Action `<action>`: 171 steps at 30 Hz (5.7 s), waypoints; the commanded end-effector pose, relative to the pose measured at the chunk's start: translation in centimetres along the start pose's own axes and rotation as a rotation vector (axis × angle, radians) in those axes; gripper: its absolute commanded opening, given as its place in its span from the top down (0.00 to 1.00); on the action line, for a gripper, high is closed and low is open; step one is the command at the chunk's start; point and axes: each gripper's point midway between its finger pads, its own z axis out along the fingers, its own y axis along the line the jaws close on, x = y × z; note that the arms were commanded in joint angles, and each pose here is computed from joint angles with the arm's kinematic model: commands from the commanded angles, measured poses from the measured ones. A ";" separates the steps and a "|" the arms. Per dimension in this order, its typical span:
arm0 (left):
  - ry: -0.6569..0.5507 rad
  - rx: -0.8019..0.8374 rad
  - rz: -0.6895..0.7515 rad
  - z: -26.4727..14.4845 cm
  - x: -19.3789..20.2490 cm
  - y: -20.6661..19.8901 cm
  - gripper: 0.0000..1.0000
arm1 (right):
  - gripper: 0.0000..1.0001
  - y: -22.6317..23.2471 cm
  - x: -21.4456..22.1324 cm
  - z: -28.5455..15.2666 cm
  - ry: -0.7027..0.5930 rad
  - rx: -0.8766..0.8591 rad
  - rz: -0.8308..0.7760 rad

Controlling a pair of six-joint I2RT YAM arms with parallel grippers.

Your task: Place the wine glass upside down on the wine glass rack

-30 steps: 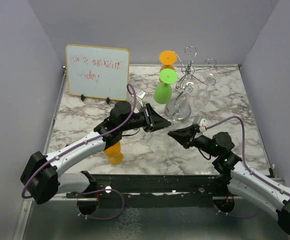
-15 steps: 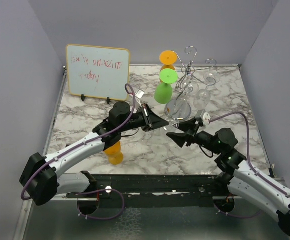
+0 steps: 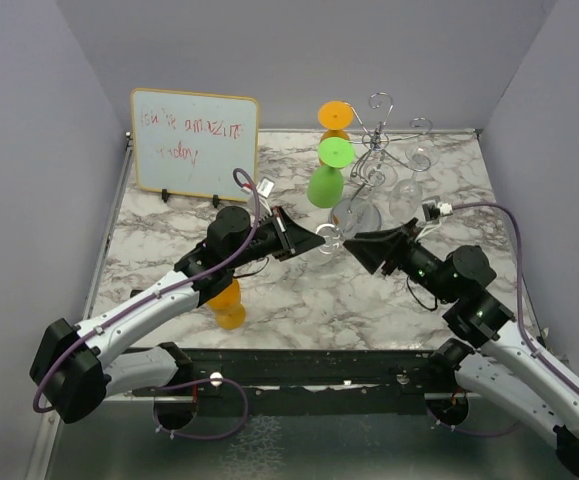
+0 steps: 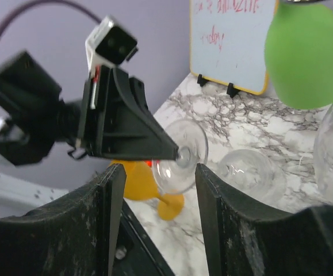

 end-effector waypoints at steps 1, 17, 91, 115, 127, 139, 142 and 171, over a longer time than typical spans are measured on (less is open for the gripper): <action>-0.037 0.050 0.054 0.2 -1.6 -2.0 1.00 | 0.44 -1.6 -1.1 0.7 -0.015 0.201 0.318; -0.020 0.102 0.008 -0.6 -1.0 -3.0 1.00 | 0.43 -2.2 1.3 2.3 0.058 0.205 0.414; -0.070 -0.248 0.203 -2.4 -2.8 3.6 0.16 | 0.99 -15.9 -4.3 -9.5 -0.356 1.108 0.115; -0.017 -0.249 0.240 -2.2 -2.2 4.0 0.16 | 0.99 -24.6 -14.8 -8.7 -0.478 1.135 0.248; -0.022 -0.232 0.269 -2.9 -2.6 2.6 0.15 | 0.99 -25.6 -25.7 -3.2 -0.615 0.949 0.095; -0.026 -0.229 0.252 -3.0 -2.6 2.5 0.15 | 0.99 -23.3 -29.1 5.1 -0.498 0.577 0.044; -0.028 -0.229 0.250 -3.1 -2.6 2.5 0.15 | 0.99 -22.9 -28.8 6.3 -0.461 0.513 0.045; -0.038 -0.229 0.224 -3.1 -2.4 2.8 0.15 | 0.99 -19.0 -23.4 7.0 -0.211 0.362 0.228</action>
